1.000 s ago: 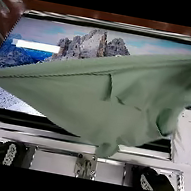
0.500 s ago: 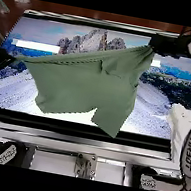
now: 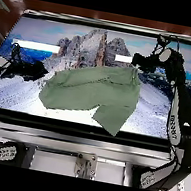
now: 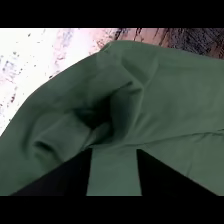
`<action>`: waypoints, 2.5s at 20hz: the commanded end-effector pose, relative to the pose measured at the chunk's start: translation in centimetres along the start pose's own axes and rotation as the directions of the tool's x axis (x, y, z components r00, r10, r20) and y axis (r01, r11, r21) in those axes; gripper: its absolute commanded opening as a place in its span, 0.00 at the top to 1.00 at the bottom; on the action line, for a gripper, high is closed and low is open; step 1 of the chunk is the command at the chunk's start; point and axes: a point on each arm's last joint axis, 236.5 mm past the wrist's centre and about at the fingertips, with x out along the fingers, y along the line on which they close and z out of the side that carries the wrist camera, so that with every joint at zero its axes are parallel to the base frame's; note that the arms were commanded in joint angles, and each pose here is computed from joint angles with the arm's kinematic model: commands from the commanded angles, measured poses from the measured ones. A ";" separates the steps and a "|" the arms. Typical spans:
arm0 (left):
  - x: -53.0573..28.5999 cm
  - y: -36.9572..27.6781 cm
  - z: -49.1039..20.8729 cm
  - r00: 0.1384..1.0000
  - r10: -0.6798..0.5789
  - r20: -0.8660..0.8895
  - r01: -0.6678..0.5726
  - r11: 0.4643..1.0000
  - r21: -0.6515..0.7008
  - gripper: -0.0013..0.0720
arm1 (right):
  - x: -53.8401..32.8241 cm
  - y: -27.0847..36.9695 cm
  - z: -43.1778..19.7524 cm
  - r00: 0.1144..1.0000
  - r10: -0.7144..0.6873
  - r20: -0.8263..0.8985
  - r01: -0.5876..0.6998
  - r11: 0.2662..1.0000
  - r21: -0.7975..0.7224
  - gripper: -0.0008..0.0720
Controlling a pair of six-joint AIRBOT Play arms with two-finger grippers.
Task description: Fold the shirts.
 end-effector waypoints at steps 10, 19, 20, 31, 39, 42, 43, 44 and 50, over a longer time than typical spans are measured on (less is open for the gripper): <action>-8.1 12.6 -11.3 0.828 0.107 -0.550 -0.166 0.985 -0.058 0.02 | -12.7 -11.0 -7.7 0.929 0.068 -0.365 -0.036 0.995 0.095 0.10; 0.5 9.0 -15.5 0.845 -0.024 -0.534 -0.040 0.993 -0.108 0.02 | -11.7 -9.2 -8.0 0.918 0.211 -0.337 -0.157 0.971 0.179 0.10; 1.1 8.7 -15.7 0.845 -0.028 -0.534 -0.038 0.993 -0.112 0.06 | -11.6 -9.3 -8.0 0.918 0.203 -0.340 -0.150 0.973 0.175 0.10; 0.7 6.9 -16.0 0.836 -0.076 -0.543 0.018 0.994 -0.110 0.92 | -5.1 -12.0 -22.5 0.783 0.161 -0.601 0.044 0.949 0.312 0.05; -1.2 5.1 -14.3 0.877 -0.080 -0.474 0.061 0.997 -0.055 0.92 | 1.2 -9.9 -21.8 0.859 0.143 -0.491 0.037 0.941 0.337 0.06; -1.4 4.9 -14.1 0.882 -0.082 -0.464 0.067 0.997 -0.048 0.92 | 1.5 -10.3 -21.7 0.864 0.126 -0.487 0.054 0.939 0.340 0.06; -1.4 4.9 -14.0 0.882 -0.081 -0.464 0.067 0.997 -0.048 0.92 | 1.8 -10.1 -22.0 0.859 0.139 -0.493 0.051 0.935 0.351 0.13; -1.4 4.9 -14.0 0.882 -0.081 -0.464 0.067 0.997 -0.048 0.92 | 2.2 -9.5 -22.3 0.854 0.155 -0.497 0.041 0.932 0.361 0.35; -4.7 0.9 -8.2 0.936 -0.112 -0.334 0.150 0.984 0.091 0.93 | -2.1 -3.8 -16.1 0.897 0.250 -0.363 -0.223 0.968 0.116 0.92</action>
